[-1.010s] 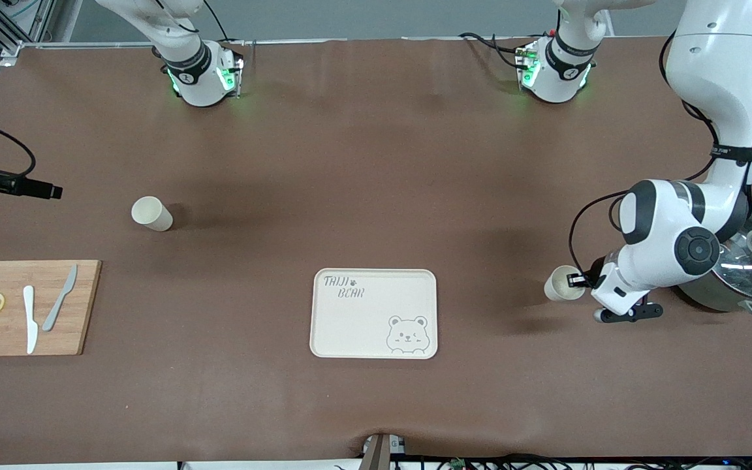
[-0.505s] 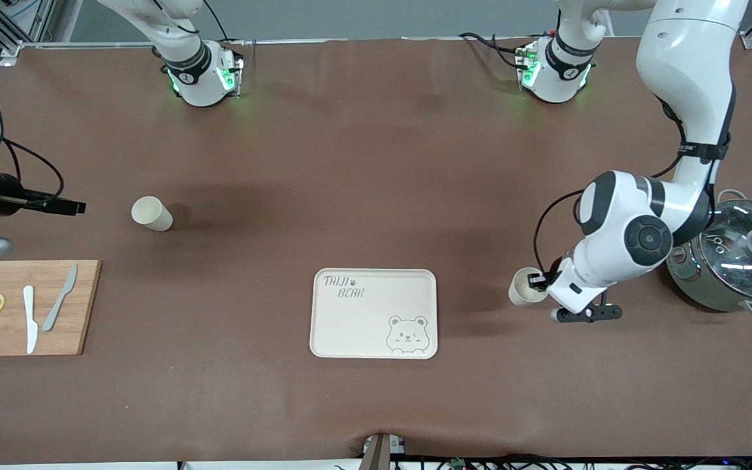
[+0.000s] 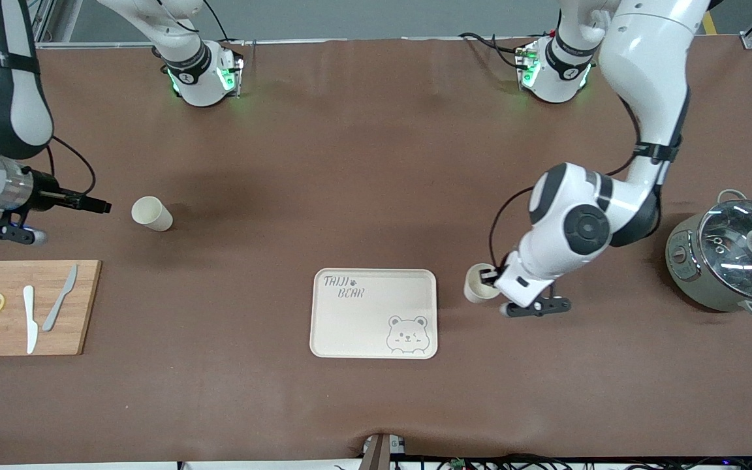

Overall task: Place white IKEA cup upright on tray with both arms
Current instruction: 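Carry the cup with the left gripper while the right gripper reaches the other cup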

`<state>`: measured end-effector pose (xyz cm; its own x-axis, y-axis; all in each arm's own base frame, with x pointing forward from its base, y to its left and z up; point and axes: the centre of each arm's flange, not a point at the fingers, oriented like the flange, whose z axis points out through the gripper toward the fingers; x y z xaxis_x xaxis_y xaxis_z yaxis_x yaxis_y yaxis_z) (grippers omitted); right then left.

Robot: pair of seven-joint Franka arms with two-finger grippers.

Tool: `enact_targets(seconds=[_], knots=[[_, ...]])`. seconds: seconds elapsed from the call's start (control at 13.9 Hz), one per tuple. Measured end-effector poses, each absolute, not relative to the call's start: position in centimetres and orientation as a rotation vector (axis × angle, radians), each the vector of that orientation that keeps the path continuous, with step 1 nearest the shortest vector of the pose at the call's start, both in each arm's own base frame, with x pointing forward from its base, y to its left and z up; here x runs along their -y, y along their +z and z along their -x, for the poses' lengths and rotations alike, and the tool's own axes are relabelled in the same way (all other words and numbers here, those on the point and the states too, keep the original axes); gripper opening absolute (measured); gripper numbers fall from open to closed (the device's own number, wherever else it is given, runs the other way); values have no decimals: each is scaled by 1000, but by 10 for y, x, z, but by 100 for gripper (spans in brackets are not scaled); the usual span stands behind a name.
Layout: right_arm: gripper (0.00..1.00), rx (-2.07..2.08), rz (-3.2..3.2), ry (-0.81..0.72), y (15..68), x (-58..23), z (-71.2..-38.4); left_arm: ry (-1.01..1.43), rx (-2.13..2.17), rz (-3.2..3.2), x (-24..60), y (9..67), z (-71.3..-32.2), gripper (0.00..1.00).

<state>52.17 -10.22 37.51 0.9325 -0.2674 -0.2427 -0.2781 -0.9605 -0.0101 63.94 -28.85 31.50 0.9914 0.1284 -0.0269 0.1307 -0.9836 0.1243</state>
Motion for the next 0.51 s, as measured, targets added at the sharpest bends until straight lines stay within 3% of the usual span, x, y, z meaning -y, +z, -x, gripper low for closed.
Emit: enact_targets(seconds=[0.51], knots=[[100, -250, 3057, 309, 317, 117, -491, -72, -433, -2970, 379, 284, -624, 4]])
